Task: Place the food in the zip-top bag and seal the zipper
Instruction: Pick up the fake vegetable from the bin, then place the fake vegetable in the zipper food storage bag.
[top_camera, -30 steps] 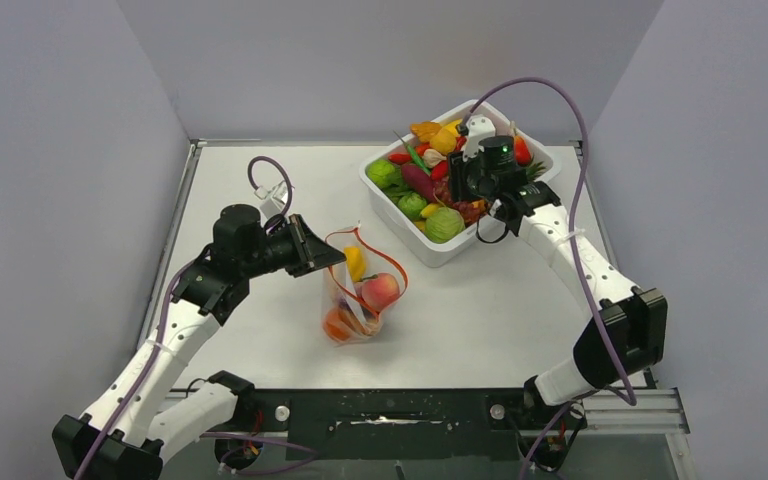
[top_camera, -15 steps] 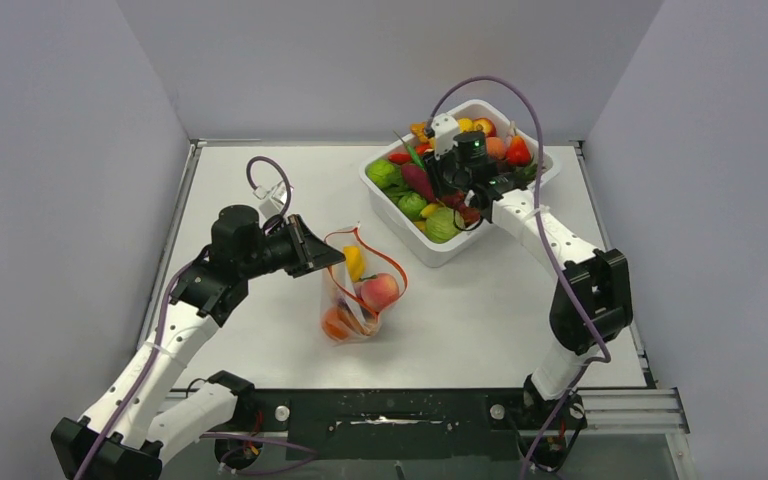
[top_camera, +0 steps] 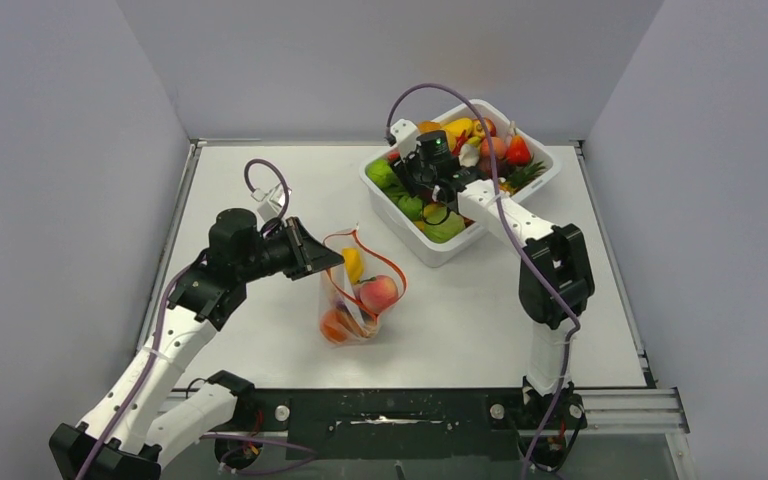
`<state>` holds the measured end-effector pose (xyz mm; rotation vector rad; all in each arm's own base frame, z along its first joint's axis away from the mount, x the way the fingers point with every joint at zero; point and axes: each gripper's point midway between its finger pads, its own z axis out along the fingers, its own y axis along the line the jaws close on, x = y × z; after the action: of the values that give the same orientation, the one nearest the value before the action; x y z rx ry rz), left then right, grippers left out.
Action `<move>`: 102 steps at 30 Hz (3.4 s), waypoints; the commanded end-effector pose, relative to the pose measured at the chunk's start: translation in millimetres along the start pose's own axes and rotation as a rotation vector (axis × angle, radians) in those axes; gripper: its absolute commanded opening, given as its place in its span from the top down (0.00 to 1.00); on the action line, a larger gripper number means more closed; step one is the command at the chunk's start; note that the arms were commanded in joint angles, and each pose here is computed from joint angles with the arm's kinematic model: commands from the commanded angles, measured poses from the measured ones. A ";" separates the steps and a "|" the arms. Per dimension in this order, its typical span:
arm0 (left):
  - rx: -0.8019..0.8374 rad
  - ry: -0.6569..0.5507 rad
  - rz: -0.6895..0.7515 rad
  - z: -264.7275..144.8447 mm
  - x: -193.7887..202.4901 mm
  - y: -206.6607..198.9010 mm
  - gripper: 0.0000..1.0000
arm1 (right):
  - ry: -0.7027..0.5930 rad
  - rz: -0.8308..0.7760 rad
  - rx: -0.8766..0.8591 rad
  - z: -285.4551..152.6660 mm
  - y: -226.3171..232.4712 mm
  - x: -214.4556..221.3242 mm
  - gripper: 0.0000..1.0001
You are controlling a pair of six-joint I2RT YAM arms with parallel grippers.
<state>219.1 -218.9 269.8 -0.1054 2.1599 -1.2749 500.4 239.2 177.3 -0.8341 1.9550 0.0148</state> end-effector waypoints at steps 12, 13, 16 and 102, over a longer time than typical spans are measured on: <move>0.086 -0.045 0.058 -8.2 -8.6 -22.8 1.00 | -0.061 -0.089 0.105 -13.4 -11.2 -19.1 0.70; 0.085 -0.045 0.057 -8.0 -8.7 -22.4 1.00 | -0.068 -0.086 0.105 -16.5 -11.5 -21.7 0.70; 0.082 -0.044 0.056 -7.2 -8.6 -21.6 1.00 | -0.080 -0.075 0.105 -24.4 -12.4 -26.2 0.71; 0.123 -0.043 0.054 4.6 -16.8 -28.9 1.00 | -0.166 0.694 -0.436 -212.4 190.3 -71.5 0.59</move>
<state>228.8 -223.8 254.3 -0.1261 2.1927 -1.2726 243.5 341.6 250.4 -0.3992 2.1012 0.8739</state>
